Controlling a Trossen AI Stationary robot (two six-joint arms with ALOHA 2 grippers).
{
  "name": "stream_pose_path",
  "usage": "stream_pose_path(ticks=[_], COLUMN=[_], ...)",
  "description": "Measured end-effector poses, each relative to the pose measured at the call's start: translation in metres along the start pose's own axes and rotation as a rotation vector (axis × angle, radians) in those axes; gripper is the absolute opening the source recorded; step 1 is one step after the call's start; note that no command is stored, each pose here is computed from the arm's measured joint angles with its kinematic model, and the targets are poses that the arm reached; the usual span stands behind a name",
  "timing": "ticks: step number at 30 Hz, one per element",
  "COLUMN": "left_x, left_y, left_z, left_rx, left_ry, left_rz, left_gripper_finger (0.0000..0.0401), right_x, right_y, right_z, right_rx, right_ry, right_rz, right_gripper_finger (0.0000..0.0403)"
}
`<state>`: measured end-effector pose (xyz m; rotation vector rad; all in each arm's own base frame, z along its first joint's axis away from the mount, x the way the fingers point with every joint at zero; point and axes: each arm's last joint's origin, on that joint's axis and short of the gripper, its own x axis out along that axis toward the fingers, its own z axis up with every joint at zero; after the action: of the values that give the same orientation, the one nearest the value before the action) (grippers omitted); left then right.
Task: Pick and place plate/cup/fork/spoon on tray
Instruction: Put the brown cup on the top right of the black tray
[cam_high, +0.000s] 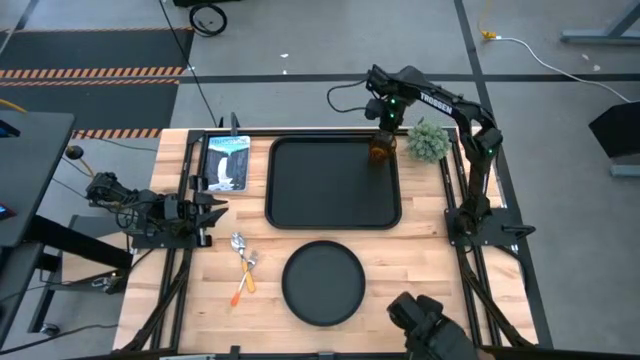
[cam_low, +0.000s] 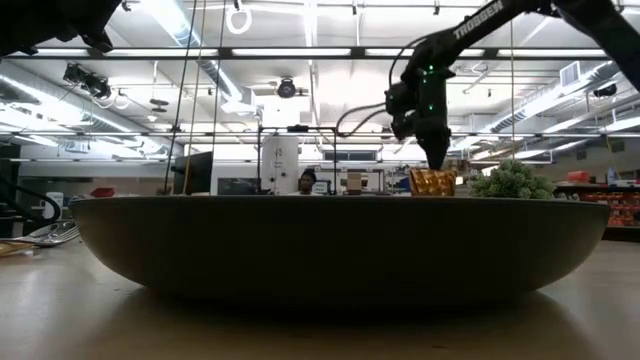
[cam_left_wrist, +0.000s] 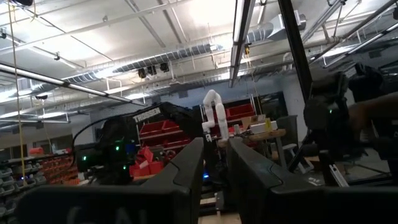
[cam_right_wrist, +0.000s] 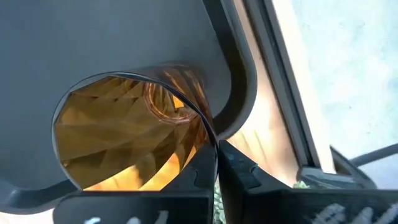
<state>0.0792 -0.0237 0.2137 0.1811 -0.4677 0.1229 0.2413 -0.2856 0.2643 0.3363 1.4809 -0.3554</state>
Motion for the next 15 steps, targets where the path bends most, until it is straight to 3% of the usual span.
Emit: stream_pose_path(ticks=[15], left_x=[0.0], left_y=[0.0], left_z=[0.0], left_rx=[0.001], left_ry=[0.0], left_rz=[0.0], left_gripper_finger=[0.008], right_x=[0.007], right_y=[-0.024], right_z=[-0.001], right_rx=[0.056], right_ry=[-0.015], right_rz=[-0.058], right_gripper_finger=[0.0017])
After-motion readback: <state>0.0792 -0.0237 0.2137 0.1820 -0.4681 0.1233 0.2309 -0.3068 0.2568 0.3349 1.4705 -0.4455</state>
